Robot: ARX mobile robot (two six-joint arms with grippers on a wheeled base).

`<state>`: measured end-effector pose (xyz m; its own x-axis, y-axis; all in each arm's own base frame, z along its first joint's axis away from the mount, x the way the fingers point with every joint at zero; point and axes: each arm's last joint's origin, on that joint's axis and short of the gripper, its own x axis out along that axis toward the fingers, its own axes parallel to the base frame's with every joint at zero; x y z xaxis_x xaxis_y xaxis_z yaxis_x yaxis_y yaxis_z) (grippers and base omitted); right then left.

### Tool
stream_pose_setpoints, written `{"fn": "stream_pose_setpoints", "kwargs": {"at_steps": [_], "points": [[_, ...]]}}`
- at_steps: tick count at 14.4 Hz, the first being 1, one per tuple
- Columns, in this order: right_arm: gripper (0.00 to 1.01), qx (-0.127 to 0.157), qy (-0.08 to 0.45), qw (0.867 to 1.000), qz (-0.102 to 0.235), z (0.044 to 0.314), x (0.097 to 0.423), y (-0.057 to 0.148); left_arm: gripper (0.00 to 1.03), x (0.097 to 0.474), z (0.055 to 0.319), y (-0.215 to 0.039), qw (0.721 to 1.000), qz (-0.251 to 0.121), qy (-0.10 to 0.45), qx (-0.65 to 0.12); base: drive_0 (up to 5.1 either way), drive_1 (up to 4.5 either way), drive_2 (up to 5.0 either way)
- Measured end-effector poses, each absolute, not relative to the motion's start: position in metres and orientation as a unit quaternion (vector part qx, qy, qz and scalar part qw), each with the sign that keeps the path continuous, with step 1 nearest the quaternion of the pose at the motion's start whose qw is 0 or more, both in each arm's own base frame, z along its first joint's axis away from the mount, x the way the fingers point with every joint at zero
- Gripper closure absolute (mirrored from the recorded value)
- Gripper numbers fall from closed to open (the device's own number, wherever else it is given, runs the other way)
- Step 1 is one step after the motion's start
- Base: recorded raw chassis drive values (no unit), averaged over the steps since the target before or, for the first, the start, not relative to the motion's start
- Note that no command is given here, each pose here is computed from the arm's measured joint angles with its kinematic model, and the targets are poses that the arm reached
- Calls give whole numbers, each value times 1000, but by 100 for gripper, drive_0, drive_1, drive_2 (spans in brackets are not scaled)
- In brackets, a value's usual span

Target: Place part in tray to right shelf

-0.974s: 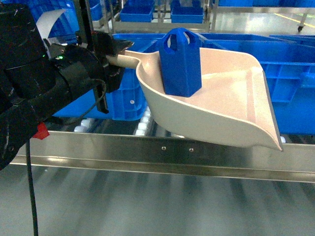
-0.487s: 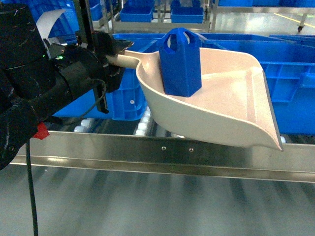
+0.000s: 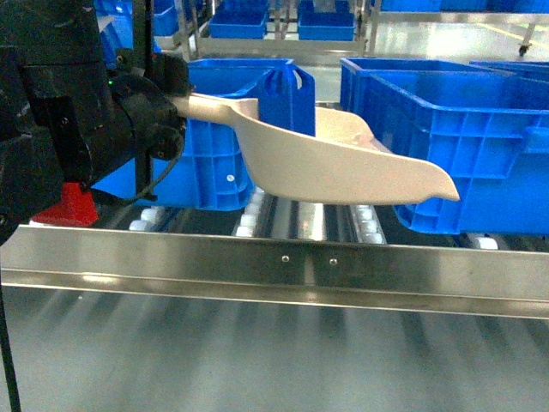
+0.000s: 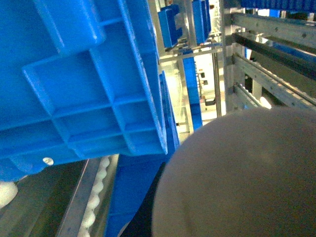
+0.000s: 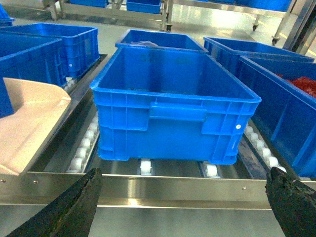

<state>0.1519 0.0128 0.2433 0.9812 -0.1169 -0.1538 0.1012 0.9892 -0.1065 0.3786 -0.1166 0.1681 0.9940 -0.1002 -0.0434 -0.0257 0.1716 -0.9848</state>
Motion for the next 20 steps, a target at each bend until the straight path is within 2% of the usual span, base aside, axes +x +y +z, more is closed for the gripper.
{"fn": "stream_pose_setpoints", "kwargs": {"at_steps": [3,6,8,11,12,14,17,18,20], "points": [[3,-49,80,994,-55,243,152,13,91,379,181,-112,760,-34,26,-648,0,0,0],[3,-49,80,994,-55,243,152,13,91,380,219,-109,752,-59,-16,-656,0,0,0],[3,-49,80,994,-55,243,152,13,91,379,241,-101,750,-49,-37,-658,0,0,0],[3,-49,80,994,-55,243,152,13,91,383,256,-77,754,6,-63,-654,0,0,0],[3,-49,80,994,-55,243,152,13,91,385,260,-63,758,38,-75,-646,0,0,0],[3,-49,80,994,-55,243,152,13,91,389,275,-30,765,119,-117,-621,0,0,0],[3,-49,80,994,-55,244,152,13,91,394,304,16,776,274,-187,-536,0,0,0],[3,-49,80,994,-55,244,152,13,91,395,314,22,783,303,-207,-503,0,0,0],[3,-49,80,994,-55,244,152,13,91,397,328,12,810,286,-210,-467,0,0,0]]}}
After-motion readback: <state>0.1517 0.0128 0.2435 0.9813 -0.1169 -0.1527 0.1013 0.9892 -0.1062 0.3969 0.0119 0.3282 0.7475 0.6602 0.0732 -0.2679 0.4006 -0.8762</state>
